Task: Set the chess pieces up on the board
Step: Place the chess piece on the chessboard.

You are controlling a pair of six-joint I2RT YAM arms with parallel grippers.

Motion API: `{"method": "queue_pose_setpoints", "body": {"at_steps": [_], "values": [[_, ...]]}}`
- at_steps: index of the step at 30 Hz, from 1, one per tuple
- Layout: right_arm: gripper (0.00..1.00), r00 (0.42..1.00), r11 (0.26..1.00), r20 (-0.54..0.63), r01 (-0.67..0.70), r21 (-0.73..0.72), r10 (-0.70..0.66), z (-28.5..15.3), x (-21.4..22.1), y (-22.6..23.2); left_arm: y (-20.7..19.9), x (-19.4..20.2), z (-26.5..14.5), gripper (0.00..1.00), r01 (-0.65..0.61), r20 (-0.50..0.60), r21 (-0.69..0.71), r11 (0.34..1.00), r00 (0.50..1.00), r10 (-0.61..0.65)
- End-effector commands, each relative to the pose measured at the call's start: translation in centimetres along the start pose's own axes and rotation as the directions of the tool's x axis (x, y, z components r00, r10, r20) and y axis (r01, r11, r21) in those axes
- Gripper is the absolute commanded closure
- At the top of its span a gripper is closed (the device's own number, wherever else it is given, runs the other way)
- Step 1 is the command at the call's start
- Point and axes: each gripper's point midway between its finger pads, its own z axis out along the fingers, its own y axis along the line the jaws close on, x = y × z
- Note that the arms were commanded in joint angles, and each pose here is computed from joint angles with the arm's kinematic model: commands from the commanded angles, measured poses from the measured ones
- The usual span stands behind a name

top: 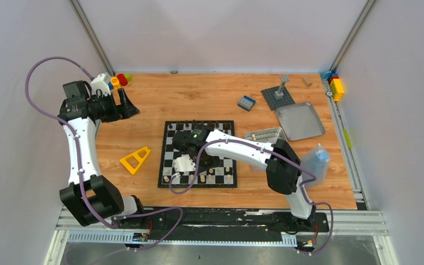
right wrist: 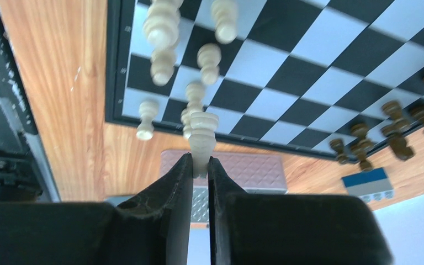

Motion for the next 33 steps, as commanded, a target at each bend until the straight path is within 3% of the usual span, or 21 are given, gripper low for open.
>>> {"method": "queue_pose_setpoints", "body": {"at_steps": [1,33], "values": [[1.0,0.998,0.999,-0.033,-0.051,0.009,0.051,-2.3,2.5,1.7,-0.6,-1.0,-1.1,0.01,-0.054,0.058,-0.004,0.999,0.997,0.054],[1.0,0.995,0.991,-0.093,-0.035,-0.131,0.022,2.1,1.3,4.8,-1.0,-0.6,-0.9,0.0,-0.055,0.065,0.021,0.998,0.996,0.053]]}}
